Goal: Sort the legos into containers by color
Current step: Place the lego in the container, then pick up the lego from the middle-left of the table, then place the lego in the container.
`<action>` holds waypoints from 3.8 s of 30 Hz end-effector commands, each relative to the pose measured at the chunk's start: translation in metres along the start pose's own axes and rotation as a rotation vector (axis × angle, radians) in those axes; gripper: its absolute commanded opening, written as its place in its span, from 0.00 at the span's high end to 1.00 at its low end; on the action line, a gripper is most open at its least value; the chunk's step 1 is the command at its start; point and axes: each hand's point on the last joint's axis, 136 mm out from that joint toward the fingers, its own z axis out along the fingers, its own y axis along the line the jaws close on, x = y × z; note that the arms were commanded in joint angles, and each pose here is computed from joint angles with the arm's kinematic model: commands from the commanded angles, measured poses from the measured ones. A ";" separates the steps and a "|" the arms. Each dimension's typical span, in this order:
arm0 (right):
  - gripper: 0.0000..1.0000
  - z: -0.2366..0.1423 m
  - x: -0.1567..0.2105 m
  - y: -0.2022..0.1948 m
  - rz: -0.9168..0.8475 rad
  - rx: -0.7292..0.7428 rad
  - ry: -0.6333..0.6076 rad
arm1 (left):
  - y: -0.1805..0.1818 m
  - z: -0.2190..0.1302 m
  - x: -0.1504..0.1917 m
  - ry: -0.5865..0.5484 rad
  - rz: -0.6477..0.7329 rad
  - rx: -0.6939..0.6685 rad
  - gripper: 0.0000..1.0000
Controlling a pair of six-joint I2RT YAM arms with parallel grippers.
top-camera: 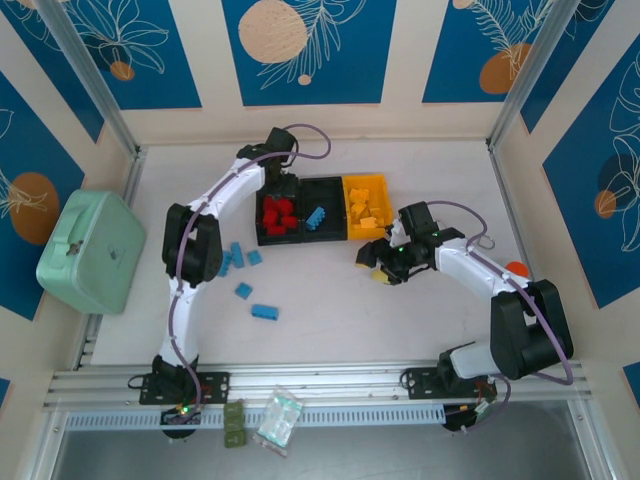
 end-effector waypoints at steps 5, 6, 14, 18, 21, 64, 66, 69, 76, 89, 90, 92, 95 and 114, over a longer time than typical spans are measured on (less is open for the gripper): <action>0.39 -0.001 0.003 0.000 0.014 -0.009 0.001 | -0.003 -0.024 -0.013 -0.045 -0.020 0.023 0.42; 0.39 -0.001 0.003 0.001 0.010 -0.011 0.002 | -0.003 -0.030 -0.014 -0.055 -0.022 0.027 0.41; 0.39 -0.002 0.002 0.019 -0.095 -0.009 -0.013 | -0.003 -0.081 0.005 -0.107 -0.036 0.073 0.40; 0.38 -0.005 0.003 0.037 -0.178 -0.048 -0.021 | 0.011 -0.099 0.040 -0.101 -0.048 0.057 0.39; 0.38 -0.005 0.005 0.049 -0.236 -0.073 -0.023 | 0.023 -0.106 0.072 -0.082 -0.066 0.038 0.39; 0.39 0.019 0.025 0.081 -0.406 -0.101 0.035 | 0.055 -0.032 0.284 0.292 -0.084 -0.090 0.46; 0.39 0.020 0.024 0.080 -0.402 -0.098 0.033 | 0.053 -0.031 0.284 0.297 -0.085 -0.087 0.55; 0.39 0.021 0.025 0.077 -0.399 -0.094 0.032 | 0.051 -0.034 0.281 0.291 -0.089 -0.078 0.64; 0.39 0.021 0.023 0.074 -0.390 -0.097 0.033 | 0.047 -0.047 0.268 0.256 -0.098 -0.061 0.75; 0.39 -0.006 -0.006 0.034 -0.260 -0.005 -0.068 | 0.001 -0.081 0.193 0.131 -0.090 0.082 0.76; 0.39 -0.009 -0.008 0.029 -0.250 0.019 -0.082 | -0.006 -0.082 0.186 0.124 -0.083 0.092 0.76; 0.39 -0.015 -0.014 0.021 -0.239 0.061 -0.110 | -0.018 -0.083 0.172 0.107 -0.064 0.106 0.76; 0.39 -0.025 -0.021 0.008 -0.216 0.119 -0.153 | -0.041 -0.082 0.151 0.093 -0.043 0.139 0.76; 0.38 -0.034 -0.017 -0.013 -0.137 0.106 -0.184 | -0.117 -0.025 0.061 0.068 0.040 0.096 0.71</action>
